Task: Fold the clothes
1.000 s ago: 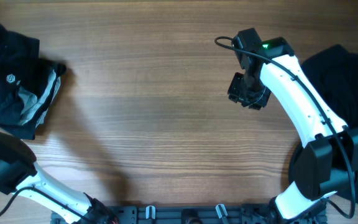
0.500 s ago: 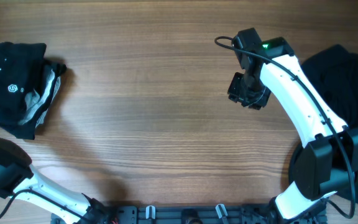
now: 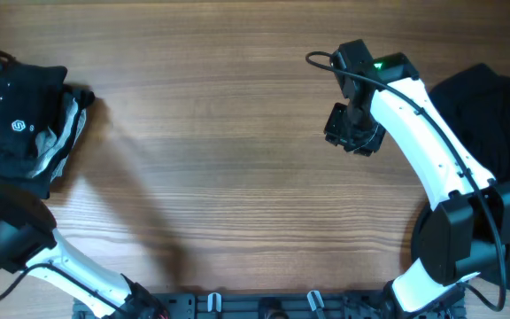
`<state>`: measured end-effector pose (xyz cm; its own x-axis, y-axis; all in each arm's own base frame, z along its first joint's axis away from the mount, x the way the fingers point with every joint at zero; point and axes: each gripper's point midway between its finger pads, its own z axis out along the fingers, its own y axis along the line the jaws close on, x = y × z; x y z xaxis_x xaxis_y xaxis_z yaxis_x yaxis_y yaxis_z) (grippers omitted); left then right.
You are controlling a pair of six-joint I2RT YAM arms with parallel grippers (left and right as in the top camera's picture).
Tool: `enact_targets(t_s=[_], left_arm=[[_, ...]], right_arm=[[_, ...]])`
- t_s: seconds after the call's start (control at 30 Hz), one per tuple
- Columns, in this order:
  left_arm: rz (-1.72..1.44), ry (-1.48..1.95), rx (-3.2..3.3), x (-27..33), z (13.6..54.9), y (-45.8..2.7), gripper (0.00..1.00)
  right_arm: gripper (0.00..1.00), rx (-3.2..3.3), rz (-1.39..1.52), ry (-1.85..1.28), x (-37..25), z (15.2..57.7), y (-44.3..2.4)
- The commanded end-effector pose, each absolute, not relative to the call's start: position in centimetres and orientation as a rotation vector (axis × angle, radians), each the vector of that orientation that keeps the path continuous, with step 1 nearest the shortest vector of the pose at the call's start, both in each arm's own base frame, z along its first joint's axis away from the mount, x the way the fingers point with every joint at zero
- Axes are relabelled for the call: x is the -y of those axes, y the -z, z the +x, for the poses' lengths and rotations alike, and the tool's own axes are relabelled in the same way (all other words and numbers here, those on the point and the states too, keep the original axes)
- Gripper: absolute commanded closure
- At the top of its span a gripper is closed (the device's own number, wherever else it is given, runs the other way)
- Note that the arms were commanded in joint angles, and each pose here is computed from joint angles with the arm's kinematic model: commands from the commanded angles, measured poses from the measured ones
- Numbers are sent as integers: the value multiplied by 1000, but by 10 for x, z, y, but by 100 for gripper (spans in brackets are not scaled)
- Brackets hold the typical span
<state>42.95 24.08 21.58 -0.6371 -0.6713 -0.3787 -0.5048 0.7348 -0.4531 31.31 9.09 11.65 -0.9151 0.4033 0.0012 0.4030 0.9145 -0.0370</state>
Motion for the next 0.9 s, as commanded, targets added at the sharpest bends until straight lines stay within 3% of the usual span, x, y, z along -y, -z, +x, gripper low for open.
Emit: enact_targets(t_s=[0.0,0.2,0.37,0.53,0.63,0.73,0.87], left_arm=[[-1032,483,-2446,-265,413,-142,16],[-1180,473,-2394,-305,379,-81,8],[-1171,533,-2366,-302,382,-84,10],[-1024,655,-2405,-257,412,-90,0],[-786,656,-2531,-192,445,-88,0],[-589,318,-2729,-148,461,-69,0],[-517,9,-2778,-123,470,-72,0]], right_arm=[[57,3080,-630,-74,-86,313,-121],[57,3075,-605,-84,-85,311,-121],[56,3079,-606,-81,-85,312,-121],[53,3135,-551,36,-98,327,-121],[36,3214,-536,190,-114,351,-124],[28,3256,-547,319,-123,369,-128],[27,3251,-541,323,-117,369,-128]])
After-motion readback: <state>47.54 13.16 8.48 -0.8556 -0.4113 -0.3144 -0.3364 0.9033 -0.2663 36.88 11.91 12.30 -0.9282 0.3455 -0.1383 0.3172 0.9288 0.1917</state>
